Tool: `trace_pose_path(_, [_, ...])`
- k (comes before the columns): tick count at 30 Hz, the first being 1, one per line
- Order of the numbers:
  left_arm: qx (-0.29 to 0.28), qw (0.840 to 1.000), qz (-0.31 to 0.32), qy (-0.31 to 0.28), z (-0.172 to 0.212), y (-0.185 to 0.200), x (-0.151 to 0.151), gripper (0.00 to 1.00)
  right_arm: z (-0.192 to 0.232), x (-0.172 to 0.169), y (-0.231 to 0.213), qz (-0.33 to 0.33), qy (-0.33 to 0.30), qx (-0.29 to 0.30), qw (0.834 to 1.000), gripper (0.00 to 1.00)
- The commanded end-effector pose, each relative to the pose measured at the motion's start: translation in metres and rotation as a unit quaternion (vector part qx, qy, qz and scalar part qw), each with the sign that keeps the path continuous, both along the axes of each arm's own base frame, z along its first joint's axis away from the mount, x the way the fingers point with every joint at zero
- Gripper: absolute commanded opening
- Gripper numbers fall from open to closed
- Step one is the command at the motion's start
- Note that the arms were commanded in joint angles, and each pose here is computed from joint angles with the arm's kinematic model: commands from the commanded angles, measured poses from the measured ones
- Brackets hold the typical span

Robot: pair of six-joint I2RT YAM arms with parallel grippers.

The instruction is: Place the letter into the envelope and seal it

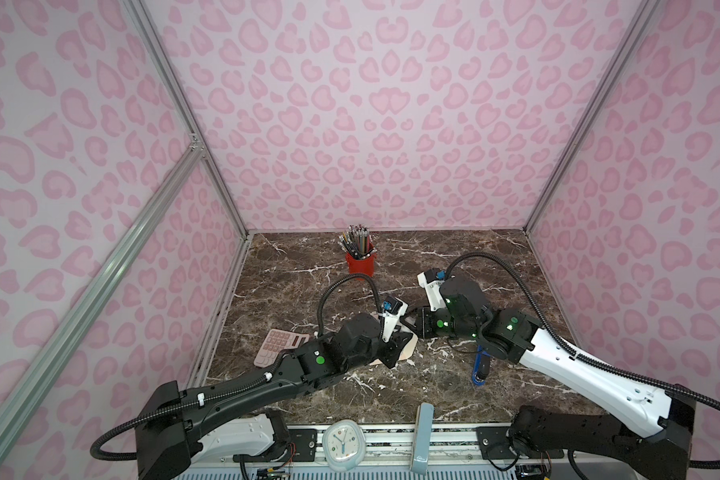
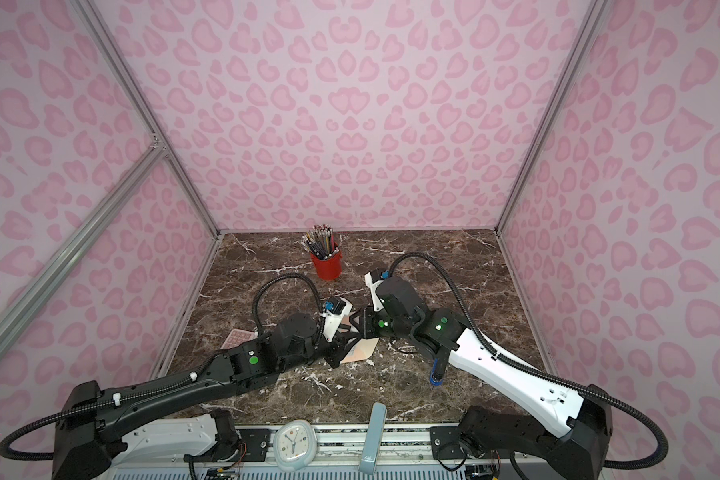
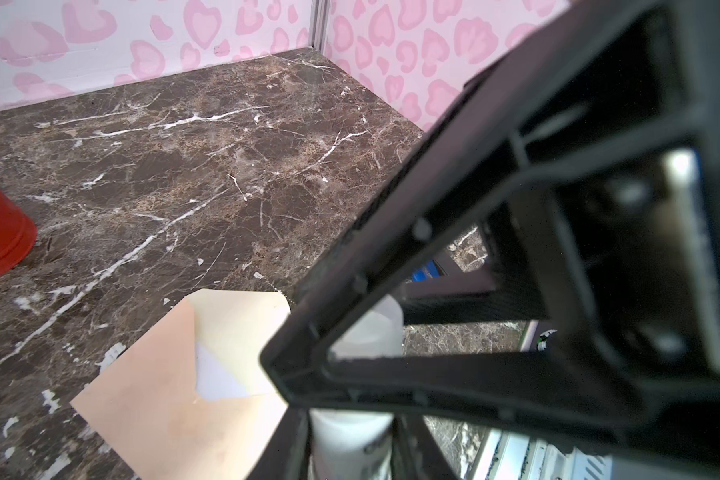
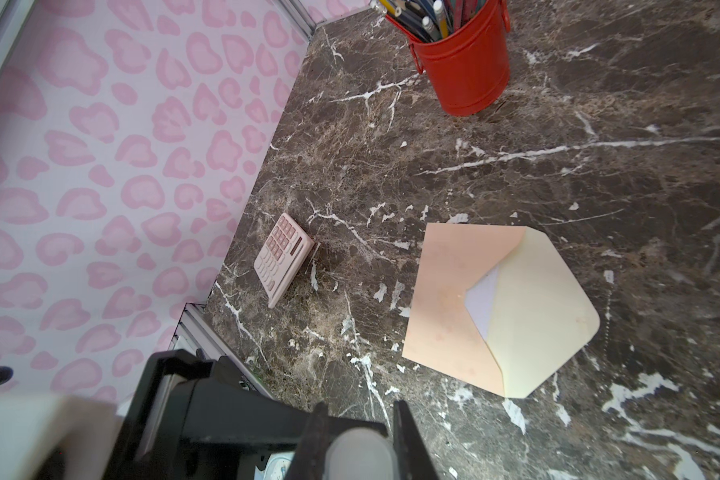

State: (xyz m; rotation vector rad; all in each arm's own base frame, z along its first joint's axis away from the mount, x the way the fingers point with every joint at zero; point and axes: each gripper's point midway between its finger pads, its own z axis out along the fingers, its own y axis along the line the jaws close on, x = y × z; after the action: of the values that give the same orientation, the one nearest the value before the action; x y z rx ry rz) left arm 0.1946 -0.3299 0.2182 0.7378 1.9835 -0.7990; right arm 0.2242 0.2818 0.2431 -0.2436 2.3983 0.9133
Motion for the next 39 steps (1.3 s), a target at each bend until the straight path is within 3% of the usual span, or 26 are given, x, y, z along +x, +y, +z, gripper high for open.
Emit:
trace_pose_path(1, [-0.026, 1.000, -0.007, -0.007, 0.0102, -0.0048, -0.0007, 0.47, 0.0082, 0.0051, 0.0000, -0.008, -0.014, 0.005, 1.000, 0.17])
trace_pose_path(6, [-0.025, 1.000, -0.011, -0.004, 0.0071, -0.0053, -0.0021, 0.49, 0.0110, 0.0058, 0.0016, -0.006, -0.013, 0.005, 1.000, 0.16])
trace_pose_path(31, [-0.034, 0.999, -0.010, -0.013, 0.0070, -0.0067, 0.0037, 0.37, 0.0071, -0.0019, 0.0048, 0.015, -0.004, -0.012, 1.000, 0.12])
trace_pose_path(39, [-0.037, 0.999, -0.004, -0.014, 0.0076, -0.0044, 0.0074, 0.26, 0.0081, -0.0017, 0.0031, 0.015, -0.007, -0.017, 1.000, 0.12])
